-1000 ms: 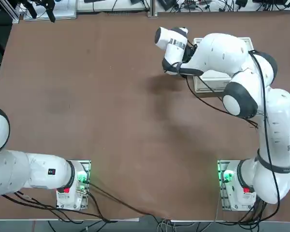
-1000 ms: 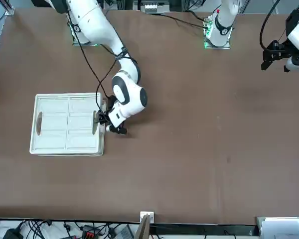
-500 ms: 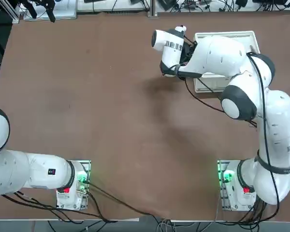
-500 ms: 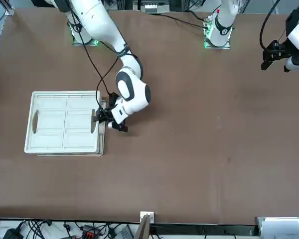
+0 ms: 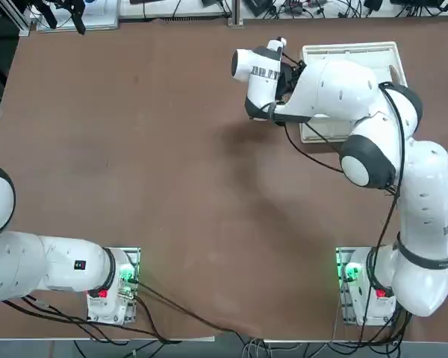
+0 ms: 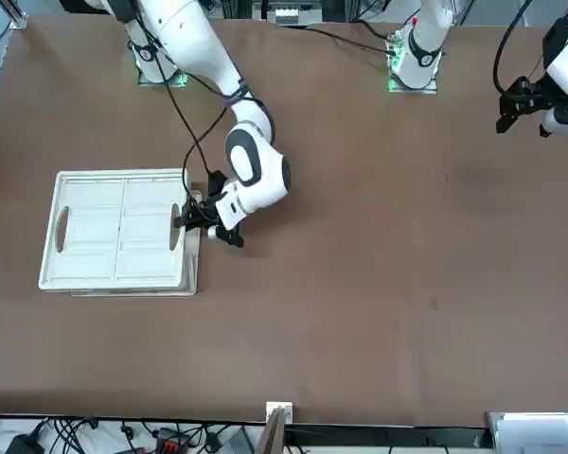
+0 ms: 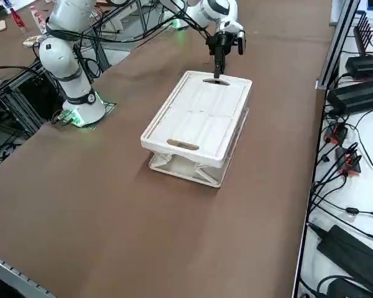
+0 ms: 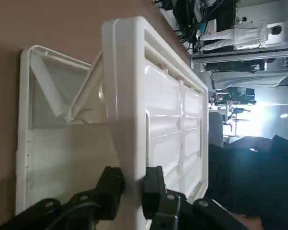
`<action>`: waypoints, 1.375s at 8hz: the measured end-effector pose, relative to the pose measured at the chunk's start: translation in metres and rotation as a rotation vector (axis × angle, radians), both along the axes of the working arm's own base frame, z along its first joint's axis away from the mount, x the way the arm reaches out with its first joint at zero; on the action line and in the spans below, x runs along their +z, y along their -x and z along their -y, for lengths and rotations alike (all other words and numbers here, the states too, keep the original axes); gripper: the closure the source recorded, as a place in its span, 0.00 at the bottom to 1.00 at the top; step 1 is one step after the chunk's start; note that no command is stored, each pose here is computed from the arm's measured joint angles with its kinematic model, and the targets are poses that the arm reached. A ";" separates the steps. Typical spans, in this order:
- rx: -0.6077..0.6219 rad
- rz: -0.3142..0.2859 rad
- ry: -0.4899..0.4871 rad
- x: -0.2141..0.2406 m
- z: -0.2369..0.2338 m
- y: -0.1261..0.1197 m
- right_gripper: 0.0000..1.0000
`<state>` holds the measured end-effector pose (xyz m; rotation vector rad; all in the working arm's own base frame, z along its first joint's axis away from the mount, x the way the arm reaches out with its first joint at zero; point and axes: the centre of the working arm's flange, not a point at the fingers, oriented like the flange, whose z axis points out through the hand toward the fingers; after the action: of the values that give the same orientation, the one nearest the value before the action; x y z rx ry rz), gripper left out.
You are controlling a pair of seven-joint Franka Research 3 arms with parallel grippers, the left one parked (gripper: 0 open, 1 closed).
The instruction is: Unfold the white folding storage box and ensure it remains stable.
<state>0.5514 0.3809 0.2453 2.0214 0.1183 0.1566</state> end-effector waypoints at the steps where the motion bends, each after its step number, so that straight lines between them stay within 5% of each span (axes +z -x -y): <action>1: 0.006 0.011 0.010 0.003 0.000 -0.001 0.74; 11: 0.044 0.041 0.078 0.038 -0.006 -0.013 0.74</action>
<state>0.5648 0.3864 0.2834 1.9376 0.1409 0.2174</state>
